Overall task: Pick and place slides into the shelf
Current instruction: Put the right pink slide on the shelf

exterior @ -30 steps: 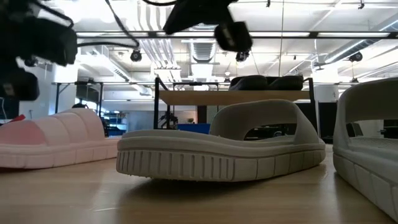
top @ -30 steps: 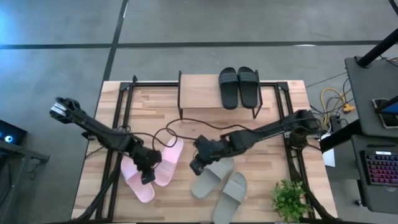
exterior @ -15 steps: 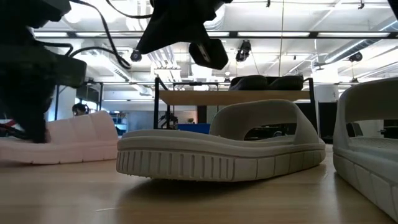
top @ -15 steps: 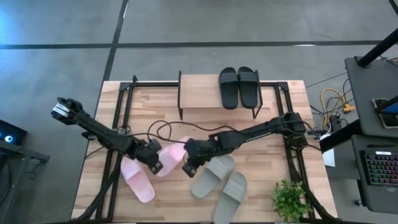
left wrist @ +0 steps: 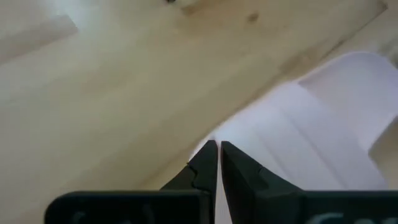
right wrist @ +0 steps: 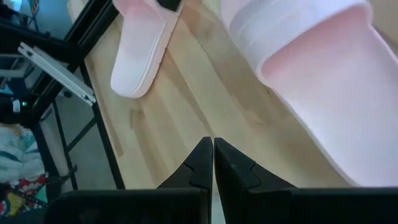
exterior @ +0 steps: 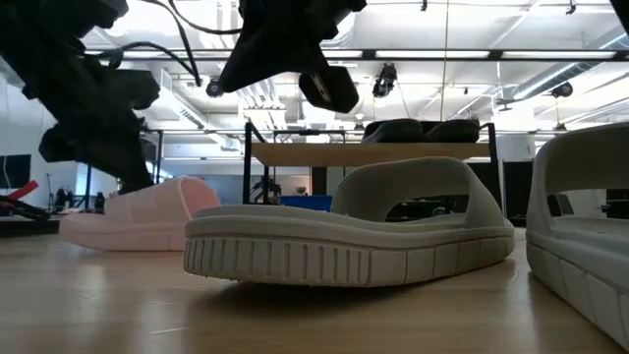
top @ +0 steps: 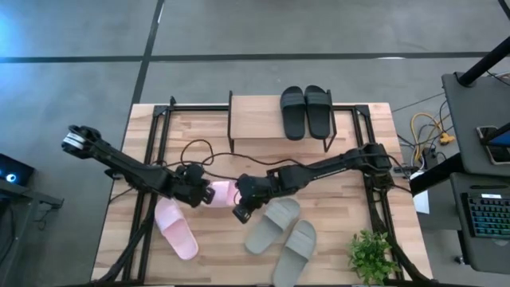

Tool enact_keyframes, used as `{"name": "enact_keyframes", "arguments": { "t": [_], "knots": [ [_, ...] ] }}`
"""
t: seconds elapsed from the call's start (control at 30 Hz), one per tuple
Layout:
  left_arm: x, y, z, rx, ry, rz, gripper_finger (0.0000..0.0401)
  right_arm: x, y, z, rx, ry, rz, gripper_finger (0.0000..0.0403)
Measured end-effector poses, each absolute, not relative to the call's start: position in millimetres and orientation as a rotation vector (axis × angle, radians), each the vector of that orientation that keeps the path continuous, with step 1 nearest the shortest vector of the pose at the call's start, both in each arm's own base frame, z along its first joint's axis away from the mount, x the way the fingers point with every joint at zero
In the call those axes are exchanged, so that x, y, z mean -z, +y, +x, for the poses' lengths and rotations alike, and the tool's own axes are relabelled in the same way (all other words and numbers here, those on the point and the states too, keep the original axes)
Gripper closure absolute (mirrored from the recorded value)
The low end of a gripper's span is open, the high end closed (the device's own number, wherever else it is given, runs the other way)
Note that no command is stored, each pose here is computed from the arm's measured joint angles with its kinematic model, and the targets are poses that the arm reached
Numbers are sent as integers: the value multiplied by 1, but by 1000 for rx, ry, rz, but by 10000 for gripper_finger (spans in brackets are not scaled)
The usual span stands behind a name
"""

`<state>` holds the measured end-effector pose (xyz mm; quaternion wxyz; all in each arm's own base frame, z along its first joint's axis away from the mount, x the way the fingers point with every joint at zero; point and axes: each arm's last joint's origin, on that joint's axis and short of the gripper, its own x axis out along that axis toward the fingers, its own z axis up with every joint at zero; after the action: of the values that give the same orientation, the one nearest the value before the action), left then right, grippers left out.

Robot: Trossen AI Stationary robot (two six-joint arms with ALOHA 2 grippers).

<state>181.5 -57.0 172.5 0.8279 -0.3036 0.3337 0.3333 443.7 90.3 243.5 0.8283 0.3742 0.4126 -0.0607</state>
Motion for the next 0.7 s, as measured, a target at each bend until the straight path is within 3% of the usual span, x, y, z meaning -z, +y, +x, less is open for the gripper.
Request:
{"name": "enact_keyframes", "arguments": {
  "t": [0.23,0.53,0.7],
  "knots": [
    [-173,-66,171,-517,945,-766,395,-243,75,446,179,860,846,394],
    [-134,-59,175,-556,912,-752,395,-243,62,448,207,848,858,394],
    [-131,-50,182,-586,856,-719,395,-243,61,448,219,854,856,394]
  ]
}}
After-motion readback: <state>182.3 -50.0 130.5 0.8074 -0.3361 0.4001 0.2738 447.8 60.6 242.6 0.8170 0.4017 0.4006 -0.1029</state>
